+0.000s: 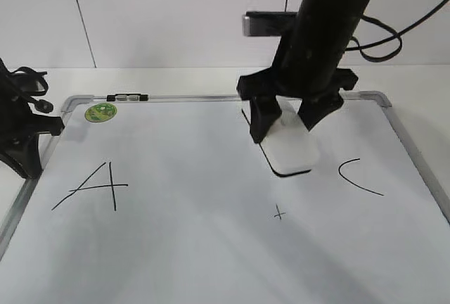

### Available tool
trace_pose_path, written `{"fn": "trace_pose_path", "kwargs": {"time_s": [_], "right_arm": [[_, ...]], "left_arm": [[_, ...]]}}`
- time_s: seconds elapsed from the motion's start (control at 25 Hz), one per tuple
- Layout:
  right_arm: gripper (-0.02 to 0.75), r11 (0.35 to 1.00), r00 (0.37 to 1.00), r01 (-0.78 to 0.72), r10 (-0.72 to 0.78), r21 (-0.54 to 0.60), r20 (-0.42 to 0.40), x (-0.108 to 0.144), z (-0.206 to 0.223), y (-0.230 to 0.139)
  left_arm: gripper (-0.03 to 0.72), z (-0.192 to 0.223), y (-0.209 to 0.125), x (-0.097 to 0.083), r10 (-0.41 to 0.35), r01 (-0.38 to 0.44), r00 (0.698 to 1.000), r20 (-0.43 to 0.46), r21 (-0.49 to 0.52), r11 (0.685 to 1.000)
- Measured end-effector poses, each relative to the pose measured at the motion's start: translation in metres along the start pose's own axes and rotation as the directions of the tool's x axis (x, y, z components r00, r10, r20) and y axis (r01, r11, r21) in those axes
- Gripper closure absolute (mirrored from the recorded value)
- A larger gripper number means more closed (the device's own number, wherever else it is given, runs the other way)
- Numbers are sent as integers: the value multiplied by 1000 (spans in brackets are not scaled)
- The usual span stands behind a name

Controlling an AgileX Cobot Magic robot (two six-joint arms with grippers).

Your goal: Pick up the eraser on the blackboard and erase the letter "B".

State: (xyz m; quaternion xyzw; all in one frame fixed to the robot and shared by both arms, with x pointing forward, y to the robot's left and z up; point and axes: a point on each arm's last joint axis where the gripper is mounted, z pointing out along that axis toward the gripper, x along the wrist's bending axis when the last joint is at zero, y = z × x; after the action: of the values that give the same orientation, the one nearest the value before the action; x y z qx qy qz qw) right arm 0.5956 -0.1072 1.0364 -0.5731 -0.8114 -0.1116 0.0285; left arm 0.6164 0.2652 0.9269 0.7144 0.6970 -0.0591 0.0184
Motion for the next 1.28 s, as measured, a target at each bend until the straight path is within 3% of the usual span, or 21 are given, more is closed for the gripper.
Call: {"fn": "trace_pose_path", "kwargs": {"time_s": [0.28,0.44,0.68,0.96,1.28], "right_arm": [[159,983,993,116,-120,143,17,38,34,-42],[159,984,987,160,-161,76,6,54,49,-46],[159,984,984,171,-172,45,38,52,58,-48],[159,979,983,167,-175,118,62,47,87,-48],[159,980,983,155,-166,124,81,39,91,-47]], "left_arm": [[669,0,0,0,0,0,1000,0,0,1000],[669,0,0,0,0,0,1000,0,0,1000],[669,0,0,0,0,0,1000,0,0,1000],[669,0,0,0,-1,1,1000,2,0,1000],[669,0,0,0,-1,1,1000,2,0,1000]]}}
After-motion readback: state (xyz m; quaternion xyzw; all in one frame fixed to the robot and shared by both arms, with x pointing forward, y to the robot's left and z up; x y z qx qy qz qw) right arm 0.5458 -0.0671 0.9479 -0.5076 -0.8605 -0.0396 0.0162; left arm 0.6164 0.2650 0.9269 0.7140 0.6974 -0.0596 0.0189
